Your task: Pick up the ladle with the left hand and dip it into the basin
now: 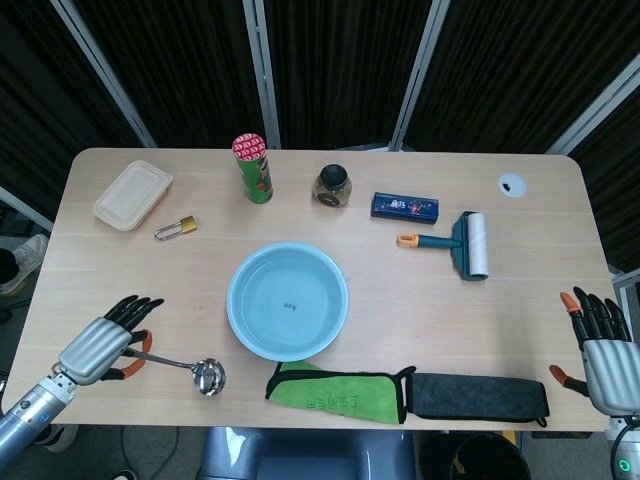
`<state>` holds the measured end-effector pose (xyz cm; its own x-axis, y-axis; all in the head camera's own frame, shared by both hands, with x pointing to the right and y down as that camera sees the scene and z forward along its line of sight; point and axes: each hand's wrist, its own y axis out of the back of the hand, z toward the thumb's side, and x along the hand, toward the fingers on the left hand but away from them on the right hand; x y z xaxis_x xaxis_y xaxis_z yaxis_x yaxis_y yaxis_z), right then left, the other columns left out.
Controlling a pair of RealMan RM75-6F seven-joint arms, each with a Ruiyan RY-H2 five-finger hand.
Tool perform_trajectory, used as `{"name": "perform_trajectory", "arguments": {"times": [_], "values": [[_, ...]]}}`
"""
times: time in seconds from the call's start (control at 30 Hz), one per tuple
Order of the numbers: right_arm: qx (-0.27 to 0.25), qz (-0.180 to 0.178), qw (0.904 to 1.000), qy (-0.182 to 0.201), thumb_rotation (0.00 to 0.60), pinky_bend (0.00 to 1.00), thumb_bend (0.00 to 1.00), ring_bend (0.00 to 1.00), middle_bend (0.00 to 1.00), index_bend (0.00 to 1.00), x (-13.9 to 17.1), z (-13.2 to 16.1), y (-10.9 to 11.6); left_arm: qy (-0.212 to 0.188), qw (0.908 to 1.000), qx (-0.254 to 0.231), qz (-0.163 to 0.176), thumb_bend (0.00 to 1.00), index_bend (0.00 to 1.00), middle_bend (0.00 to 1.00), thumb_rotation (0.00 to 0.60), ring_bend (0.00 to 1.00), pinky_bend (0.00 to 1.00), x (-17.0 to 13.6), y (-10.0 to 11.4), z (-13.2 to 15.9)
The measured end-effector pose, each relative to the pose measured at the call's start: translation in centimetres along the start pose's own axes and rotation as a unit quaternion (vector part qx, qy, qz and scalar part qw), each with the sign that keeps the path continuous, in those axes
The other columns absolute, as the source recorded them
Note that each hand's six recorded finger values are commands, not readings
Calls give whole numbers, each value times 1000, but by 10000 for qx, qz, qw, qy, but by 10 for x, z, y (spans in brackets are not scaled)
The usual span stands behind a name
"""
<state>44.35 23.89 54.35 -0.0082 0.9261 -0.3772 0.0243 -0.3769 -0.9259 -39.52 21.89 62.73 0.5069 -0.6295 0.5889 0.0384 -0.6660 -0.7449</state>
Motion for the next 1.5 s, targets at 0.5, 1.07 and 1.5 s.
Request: {"name": "perform_trajectory", "arguments": {"times": [0.5, 1.07, 1.5], "values": [[-4, 154, 9999, 5, 600, 0, 0, 0, 0, 0, -6, 0, -6, -256, 9979, -432, 397, 409, 711, 0, 600, 0, 0, 46, 30, 18], [-44, 242, 9996, -108, 600, 0, 0, 0, 0, 0, -15, -6, -9, 87, 9957, -558, 738, 410, 710, 0, 600, 0, 0, 88, 43, 6], [-66, 332, 9992, -226, 600, 0, 0, 0, 0, 0, -22, -10, -13, 444, 9944, -573, 765, 408, 712, 0, 600, 0, 0, 129, 32, -7]]}}
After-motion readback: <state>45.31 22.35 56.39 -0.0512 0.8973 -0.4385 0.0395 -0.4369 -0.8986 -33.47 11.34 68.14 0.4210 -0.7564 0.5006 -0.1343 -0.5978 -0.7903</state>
